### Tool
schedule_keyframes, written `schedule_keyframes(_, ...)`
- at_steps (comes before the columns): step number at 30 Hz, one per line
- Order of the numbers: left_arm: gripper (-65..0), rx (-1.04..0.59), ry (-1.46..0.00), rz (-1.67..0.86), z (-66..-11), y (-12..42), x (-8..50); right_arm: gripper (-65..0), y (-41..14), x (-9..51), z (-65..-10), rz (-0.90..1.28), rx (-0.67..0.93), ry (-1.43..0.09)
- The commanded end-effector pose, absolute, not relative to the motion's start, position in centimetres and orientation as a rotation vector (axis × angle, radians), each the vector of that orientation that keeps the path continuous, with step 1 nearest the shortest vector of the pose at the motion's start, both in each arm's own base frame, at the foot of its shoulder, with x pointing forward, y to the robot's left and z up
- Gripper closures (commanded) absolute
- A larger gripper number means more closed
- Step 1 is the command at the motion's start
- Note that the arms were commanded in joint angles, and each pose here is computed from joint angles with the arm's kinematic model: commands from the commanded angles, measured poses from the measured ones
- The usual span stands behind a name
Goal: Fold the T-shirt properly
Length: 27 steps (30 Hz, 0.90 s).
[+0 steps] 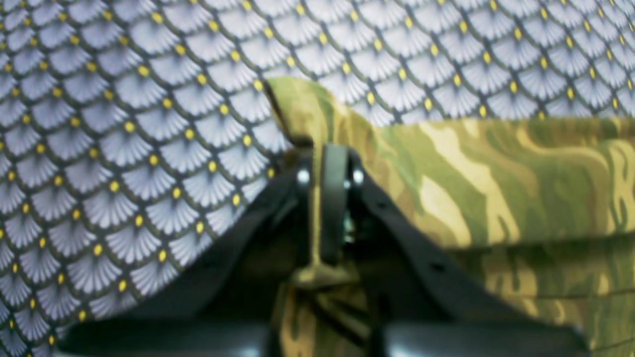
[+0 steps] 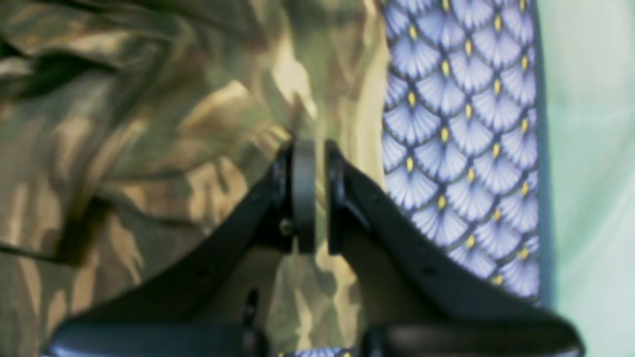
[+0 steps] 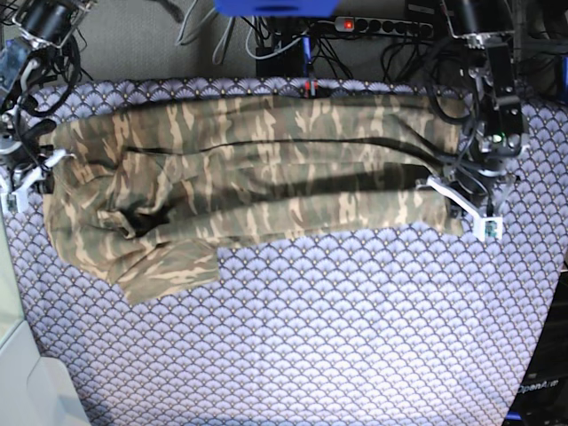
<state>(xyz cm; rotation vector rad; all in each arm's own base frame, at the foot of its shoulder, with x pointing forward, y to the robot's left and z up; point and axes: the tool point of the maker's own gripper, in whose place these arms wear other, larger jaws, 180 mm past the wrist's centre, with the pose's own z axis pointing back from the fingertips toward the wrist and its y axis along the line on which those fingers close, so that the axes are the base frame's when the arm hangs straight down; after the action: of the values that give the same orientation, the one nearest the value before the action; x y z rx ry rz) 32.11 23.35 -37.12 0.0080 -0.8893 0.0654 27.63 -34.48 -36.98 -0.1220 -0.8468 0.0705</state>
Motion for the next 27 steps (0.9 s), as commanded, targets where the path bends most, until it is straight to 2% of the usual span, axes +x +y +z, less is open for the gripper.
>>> schedule_keyframes(1,-0.8,0.018,-0.951,0.057,-35.4,23.6,33.2,-2.2,-35.2,29.1,-34.0,0.092,-0.159,-0.936)
schedule_keyframes(11,-0.8,0.018,-0.944,0.062,-35.7,23.7,33.0,-2.9,-38.0,33.2,-29.1,0.101,-0.244,-0.932)
schedule_keyframes(13,-0.8,0.016,-0.942,0.058,-35.7,23.5,33.0,-6.5,-38.0,35.0,-28.5,0.122,-0.235,-0.929)
schedule_keyframes(20,-0.8,0.015,-0.946,0.055,-35.6,23.5,33.1,-26.4,-36.6,39.9,-30.4,0.203,-0.147,-0.812)
schedule_keyframes(22,-0.8,0.015,-0.946,0.055,-35.6,23.5,33.1,-28.8,-36.2,40.9,-31.4,0.195,-0.102,-0.789)
schedule_keyframes(27,-0.8,0.01,-0.944,0.059,-35.7,23.3,33.0,-29.0,-36.3,43.6,-31.9,0.138,-0.015,-0.81)
